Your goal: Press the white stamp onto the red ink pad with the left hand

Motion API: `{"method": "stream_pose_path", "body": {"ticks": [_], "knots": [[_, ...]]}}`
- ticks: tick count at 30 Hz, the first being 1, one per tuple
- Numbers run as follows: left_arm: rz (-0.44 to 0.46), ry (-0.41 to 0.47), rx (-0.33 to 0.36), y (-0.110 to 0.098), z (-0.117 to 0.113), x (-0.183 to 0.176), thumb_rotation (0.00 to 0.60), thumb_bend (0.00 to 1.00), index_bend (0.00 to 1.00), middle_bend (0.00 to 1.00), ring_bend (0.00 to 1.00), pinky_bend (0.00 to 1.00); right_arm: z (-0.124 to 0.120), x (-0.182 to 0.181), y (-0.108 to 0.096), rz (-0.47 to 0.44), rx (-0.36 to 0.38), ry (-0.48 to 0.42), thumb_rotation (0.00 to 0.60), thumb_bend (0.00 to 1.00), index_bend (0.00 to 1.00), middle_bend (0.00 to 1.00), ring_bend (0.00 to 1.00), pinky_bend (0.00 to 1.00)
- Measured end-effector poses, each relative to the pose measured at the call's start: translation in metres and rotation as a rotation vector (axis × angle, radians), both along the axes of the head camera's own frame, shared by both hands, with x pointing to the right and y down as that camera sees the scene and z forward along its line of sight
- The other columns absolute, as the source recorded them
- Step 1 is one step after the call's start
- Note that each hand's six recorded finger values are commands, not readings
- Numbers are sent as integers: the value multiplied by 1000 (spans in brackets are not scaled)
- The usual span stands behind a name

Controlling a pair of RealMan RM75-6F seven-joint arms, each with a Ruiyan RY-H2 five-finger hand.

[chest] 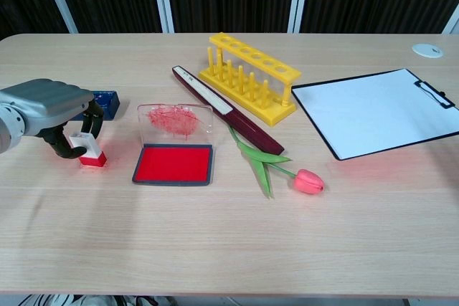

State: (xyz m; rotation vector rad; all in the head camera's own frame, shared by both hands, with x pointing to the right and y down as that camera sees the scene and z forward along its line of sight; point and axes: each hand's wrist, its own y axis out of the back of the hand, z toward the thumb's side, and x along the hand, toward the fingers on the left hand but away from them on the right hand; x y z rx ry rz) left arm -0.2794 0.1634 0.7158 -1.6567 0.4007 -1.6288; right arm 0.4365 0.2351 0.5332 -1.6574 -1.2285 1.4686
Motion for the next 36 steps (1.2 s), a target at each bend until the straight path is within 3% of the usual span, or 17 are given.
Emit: {"method": "stream_pose_path", "body": {"ticks": [20,24,36], "knots": [[-1,-4,-6,1,2,-1,600,307,502,468,202,258,0,0,0,0,0,-2,600,262,101,0,0,192],[0,-4,-6,2,3,-1,600,348,530,493,225,265,0,0,0,0,2,-3,600,262,100,0,0,192],[-4,5,25,-1,0,-2,600,447,660,638,382,423,-1,0,0,-2,5,-4,600,263,101,0,0,192]]}}
